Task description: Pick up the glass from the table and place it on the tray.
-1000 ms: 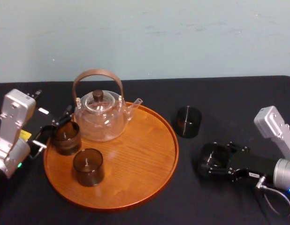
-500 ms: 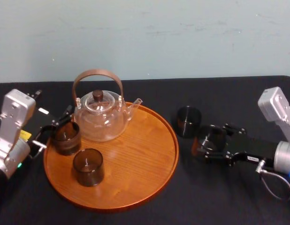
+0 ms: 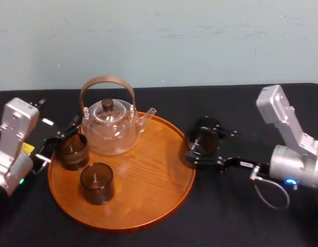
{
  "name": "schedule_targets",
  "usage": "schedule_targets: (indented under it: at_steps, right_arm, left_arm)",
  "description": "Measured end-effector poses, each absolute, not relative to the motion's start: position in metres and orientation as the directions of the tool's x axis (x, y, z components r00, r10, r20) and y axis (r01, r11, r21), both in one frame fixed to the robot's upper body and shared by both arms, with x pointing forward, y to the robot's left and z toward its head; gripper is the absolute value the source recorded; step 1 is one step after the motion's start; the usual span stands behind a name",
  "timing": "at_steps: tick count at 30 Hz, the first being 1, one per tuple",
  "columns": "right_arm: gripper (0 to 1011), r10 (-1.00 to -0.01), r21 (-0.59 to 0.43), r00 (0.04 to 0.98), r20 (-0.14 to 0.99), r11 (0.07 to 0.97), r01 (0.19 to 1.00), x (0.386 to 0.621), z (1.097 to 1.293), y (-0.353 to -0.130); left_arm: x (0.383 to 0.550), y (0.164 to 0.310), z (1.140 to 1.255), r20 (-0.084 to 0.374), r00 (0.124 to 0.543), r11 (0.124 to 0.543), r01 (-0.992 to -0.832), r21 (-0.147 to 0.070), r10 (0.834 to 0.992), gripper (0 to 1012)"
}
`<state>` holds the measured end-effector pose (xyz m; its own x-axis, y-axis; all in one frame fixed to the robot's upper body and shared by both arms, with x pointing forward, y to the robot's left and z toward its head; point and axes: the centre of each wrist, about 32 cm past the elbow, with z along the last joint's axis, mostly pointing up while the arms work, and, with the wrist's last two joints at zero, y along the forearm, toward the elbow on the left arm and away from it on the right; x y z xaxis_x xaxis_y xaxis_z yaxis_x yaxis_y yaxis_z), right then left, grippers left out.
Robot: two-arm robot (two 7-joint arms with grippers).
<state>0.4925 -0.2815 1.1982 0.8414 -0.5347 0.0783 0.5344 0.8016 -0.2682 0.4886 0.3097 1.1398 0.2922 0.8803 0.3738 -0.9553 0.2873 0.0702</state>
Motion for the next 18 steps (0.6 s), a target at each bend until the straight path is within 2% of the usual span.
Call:
schedule_targets:
  at_steps: [8,18]
  right_arm:
    - [904,-0.482,-0.231,0.874,0.062,0.845,0.483,0.498,1.197,-0.26]
    - [904,-0.412,-0.244,0.91,0.045,0.879,0.41,0.504,1.188,-0.237]
  left_arm:
    - [0.489,0.31,1.14,0.374,0.292,0.287,-0.955,0.07,0.88,1001]
    - [0.489,0.31,1.14,0.374,0.292,0.287,-0.955,0.07,0.88,1001]
